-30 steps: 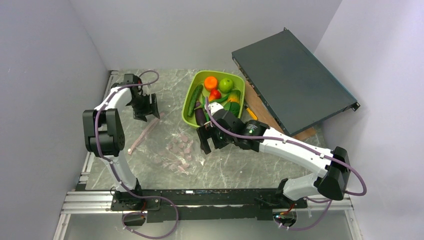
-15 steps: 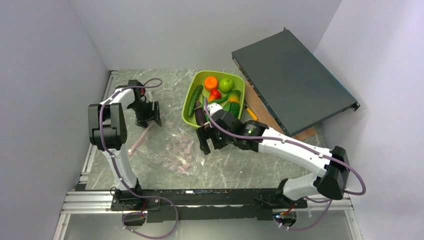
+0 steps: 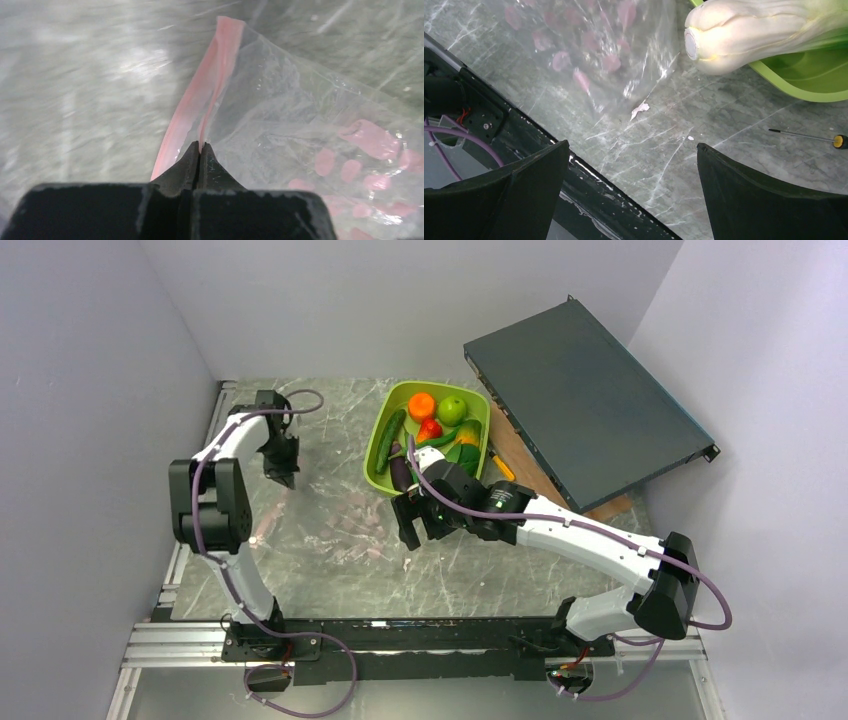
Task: Place the food in the zip-top bag and seal the zipper
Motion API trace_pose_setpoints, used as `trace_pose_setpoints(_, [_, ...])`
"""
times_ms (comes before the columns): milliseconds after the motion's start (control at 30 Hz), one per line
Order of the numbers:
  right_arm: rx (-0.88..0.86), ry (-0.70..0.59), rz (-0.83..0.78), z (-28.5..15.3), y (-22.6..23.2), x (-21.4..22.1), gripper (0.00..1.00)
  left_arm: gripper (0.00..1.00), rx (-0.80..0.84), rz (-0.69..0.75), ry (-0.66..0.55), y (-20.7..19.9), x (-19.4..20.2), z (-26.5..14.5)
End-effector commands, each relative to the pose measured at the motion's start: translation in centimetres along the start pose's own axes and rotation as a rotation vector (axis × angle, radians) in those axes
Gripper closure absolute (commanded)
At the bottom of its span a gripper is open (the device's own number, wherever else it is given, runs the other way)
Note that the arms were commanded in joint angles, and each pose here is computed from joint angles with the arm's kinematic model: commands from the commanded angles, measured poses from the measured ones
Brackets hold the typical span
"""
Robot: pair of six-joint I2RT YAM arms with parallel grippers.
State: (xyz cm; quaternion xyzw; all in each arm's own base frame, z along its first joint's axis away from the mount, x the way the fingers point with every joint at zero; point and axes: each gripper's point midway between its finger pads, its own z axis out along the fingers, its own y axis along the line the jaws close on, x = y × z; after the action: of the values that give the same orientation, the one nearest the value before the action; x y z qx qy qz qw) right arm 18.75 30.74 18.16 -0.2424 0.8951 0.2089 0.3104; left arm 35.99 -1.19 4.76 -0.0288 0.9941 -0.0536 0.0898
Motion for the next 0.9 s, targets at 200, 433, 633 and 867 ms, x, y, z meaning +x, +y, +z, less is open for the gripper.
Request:
trace_pose_setpoints(200, [-0.069,-0.064,0.003,-1.0,1.7,-1.9,0.0,1.0,-0.985,-0.377,-0.443,13.8,3.1,-23.5])
trace_pose_setpoints(433, [-0.07,-0.09,-0.004,-0.3,2.0,-2.8,0.0,1.0,-1.184,-0.528,-0.798,13.9,6.8,-36.1])
trace_pose_setpoints(633, [-0.138,-0.114,0.037,0.6,3.4,-3.2,0.0,1.0,-0.595,-0.125,-0.619,4.6,1.0,-23.9])
trace_pose_setpoints(867, [-0.227,-0.214,0.161,1.3,4.5,-4.4,0.0,1.0,0.195,0.018,-0.315,-9.5,0.8,-9.1])
